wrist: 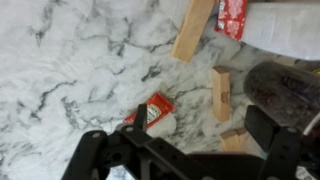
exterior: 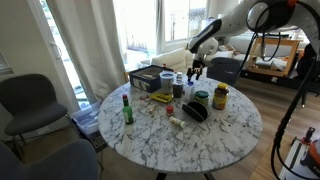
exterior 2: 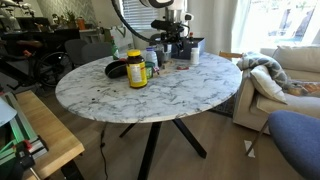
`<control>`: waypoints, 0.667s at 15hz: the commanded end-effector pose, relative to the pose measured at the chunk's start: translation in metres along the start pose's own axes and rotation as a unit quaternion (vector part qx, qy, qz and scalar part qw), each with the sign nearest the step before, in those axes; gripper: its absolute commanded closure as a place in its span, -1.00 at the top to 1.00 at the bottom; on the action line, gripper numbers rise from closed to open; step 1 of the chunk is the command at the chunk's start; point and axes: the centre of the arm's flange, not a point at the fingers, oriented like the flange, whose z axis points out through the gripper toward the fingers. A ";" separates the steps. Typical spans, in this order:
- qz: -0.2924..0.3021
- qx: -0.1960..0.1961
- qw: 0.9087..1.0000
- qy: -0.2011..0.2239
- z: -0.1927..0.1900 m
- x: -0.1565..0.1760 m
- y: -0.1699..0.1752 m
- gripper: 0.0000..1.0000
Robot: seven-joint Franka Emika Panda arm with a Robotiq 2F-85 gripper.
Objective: Move the brown object to the left
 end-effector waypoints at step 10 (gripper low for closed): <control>-0.010 0.012 0.999 0.047 0.028 -0.017 -0.029 1.00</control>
